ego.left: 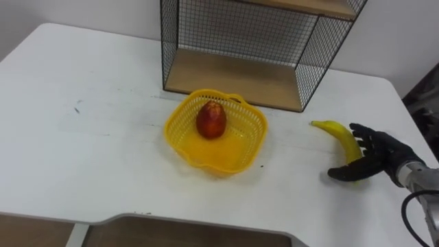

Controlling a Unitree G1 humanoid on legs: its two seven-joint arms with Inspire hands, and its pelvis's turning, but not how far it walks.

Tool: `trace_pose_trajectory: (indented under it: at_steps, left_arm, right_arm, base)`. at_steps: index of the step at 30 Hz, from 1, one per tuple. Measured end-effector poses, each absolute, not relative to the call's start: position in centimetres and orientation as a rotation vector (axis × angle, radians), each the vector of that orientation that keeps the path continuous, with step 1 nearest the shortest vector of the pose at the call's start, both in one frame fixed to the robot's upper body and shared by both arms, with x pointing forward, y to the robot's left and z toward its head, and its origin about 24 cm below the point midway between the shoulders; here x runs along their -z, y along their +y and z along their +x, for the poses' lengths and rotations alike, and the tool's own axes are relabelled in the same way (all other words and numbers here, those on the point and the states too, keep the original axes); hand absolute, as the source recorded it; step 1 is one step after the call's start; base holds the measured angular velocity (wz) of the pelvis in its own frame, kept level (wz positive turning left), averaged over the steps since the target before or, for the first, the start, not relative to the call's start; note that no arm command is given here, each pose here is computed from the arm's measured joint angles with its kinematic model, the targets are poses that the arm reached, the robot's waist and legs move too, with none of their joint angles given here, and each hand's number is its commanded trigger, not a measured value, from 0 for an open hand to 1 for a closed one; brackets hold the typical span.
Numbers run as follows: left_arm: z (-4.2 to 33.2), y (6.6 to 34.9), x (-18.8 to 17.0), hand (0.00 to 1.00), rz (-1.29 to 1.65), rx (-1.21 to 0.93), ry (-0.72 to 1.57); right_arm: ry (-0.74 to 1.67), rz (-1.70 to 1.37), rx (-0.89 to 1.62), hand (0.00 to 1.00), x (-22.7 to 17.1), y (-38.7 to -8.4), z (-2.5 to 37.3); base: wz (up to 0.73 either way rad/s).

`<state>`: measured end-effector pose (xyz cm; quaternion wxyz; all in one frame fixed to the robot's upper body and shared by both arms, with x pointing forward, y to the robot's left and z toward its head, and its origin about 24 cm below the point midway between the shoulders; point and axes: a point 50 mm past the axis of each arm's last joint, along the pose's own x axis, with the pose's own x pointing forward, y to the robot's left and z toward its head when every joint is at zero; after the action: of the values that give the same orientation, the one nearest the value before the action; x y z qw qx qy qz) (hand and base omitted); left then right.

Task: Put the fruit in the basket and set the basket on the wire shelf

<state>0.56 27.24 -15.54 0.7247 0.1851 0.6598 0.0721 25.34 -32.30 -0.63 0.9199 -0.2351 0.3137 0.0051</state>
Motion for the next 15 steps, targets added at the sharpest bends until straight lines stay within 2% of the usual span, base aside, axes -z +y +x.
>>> trace_pose_trajectory:
  at_steps: [15]
  left_arm:
    - [0.1,27.3,15.7,0.00,0.410,-0.155,1.483]
  right_arm:
    - [0.720,-0.457,0.017,0.00,2.0,-32.9,24.9]
  base:
    - [0.02]
